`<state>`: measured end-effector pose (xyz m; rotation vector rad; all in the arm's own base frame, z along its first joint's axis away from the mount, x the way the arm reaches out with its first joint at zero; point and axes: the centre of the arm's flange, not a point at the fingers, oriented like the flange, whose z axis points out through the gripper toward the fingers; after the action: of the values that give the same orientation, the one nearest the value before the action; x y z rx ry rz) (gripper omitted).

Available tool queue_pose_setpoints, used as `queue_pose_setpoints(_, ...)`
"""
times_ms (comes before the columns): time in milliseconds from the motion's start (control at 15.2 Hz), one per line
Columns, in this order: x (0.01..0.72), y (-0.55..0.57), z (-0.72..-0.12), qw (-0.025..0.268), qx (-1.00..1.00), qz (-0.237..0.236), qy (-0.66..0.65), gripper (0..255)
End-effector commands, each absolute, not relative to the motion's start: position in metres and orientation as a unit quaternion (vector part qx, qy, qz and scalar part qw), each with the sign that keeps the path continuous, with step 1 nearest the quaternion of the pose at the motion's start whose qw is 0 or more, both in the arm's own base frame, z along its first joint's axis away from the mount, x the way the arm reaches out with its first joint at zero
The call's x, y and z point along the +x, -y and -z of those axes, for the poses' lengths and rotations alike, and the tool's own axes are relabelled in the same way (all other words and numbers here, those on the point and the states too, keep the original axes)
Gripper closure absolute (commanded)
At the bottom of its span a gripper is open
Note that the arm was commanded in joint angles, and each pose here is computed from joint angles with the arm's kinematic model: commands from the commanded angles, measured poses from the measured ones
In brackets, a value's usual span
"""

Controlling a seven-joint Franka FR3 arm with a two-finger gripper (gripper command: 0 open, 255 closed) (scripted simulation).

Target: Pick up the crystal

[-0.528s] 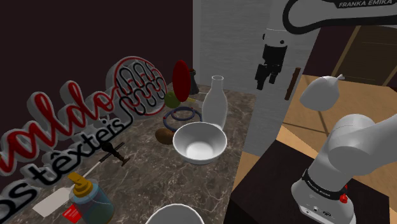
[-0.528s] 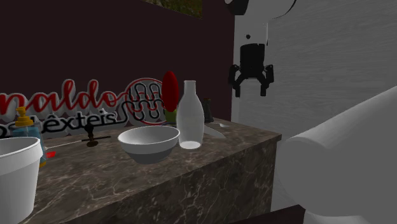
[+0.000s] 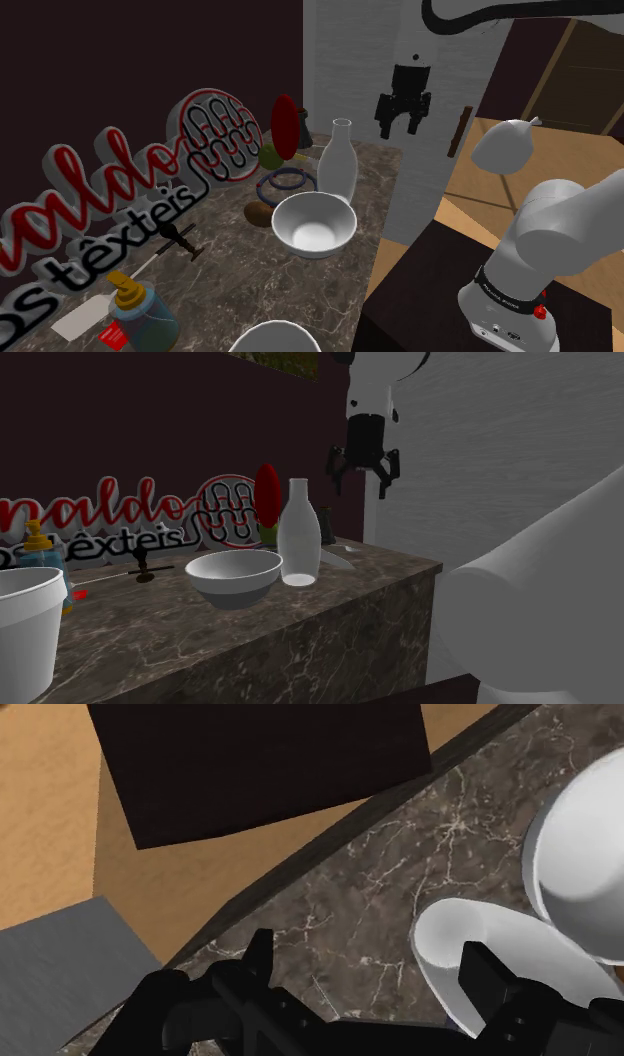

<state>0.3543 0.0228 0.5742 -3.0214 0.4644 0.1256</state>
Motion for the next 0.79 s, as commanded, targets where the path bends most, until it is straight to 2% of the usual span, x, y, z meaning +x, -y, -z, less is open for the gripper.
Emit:
queue_pose_setpoints(0,0.368,-0.043,-0.585,0.059,-0.979,-0.054,-0.189,0)
queue_pose_setpoints(726,0.461,-0.109,-0.622,0.151,-0.907,-0.117,-0.376,0)
